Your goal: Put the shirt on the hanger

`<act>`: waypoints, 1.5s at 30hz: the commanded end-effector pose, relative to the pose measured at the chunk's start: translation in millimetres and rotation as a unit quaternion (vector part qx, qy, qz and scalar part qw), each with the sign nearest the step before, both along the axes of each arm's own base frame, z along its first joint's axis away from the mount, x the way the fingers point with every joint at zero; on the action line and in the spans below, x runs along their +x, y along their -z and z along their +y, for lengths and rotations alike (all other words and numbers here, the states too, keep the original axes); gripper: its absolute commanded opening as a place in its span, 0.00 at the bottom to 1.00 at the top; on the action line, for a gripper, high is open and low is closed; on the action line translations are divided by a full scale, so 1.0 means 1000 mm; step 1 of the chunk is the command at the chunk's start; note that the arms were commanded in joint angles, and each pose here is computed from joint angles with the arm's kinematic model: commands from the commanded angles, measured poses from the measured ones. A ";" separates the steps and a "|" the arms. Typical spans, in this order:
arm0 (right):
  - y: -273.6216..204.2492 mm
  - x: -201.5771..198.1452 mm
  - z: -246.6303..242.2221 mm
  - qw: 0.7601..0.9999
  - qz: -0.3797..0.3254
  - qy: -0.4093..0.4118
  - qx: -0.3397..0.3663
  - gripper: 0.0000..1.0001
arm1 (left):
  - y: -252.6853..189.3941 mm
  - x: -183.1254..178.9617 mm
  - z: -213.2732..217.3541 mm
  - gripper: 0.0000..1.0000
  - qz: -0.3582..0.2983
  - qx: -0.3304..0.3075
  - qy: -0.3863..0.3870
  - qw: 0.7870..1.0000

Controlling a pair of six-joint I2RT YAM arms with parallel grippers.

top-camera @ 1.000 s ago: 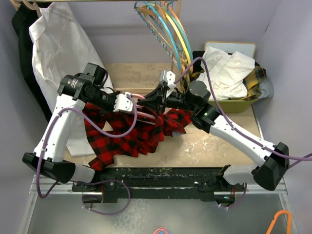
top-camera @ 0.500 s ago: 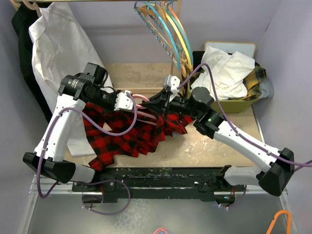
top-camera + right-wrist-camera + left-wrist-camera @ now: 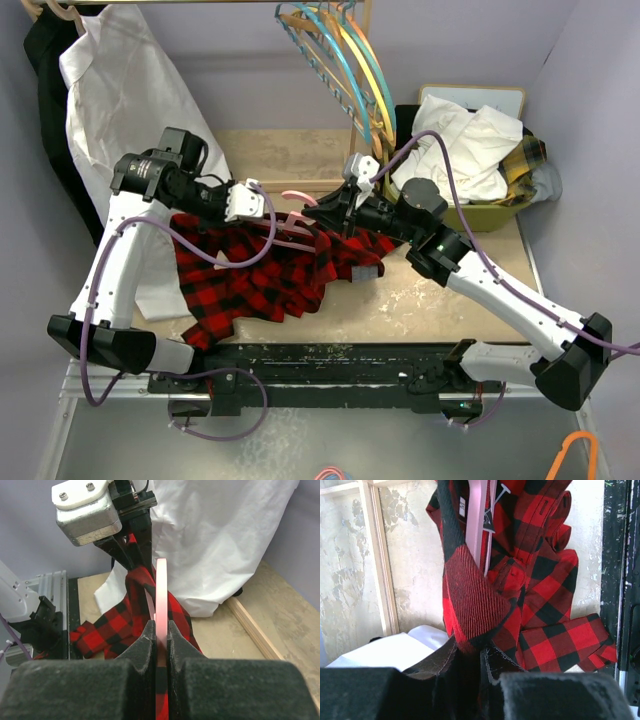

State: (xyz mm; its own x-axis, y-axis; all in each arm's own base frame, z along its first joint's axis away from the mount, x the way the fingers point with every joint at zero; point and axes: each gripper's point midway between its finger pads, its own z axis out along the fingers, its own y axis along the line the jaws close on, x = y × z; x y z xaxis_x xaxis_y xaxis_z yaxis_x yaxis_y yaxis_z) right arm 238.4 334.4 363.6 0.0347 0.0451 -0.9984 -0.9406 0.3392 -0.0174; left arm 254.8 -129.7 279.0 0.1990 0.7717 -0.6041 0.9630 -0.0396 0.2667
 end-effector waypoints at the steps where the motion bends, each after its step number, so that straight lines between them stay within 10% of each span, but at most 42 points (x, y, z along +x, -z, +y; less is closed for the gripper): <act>1: -0.029 0.003 -0.010 0.999 -0.032 0.020 0.034 0.00 | -0.005 -0.004 0.006 0.23 -0.003 -0.002 -0.007 1.000; 40: -0.075 0.014 -0.003 0.994 -0.042 0.031 0.101 0.00 | 0.006 -0.016 -0.004 0.31 0.047 -0.024 0.017 0.998; 43: -0.078 0.013 -0.003 0.993 -0.046 0.030 0.106 0.00 | 0.009 -0.015 -0.003 0.01 0.049 -0.019 0.017 0.998; 45: -0.079 0.012 -0.004 0.993 -0.047 0.029 0.108 0.00 | 0.009 -0.015 -0.002 0.00 0.048 -0.016 0.016 0.999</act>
State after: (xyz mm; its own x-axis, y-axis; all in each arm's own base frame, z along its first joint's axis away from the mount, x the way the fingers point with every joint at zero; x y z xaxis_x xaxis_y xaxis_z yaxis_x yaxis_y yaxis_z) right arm 252.5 348.6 364.9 -0.0305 0.0828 -0.9961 -0.9378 0.3424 0.0571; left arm 252.0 -133.7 273.6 0.1789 0.7473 -0.6399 0.9752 -0.0486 0.2158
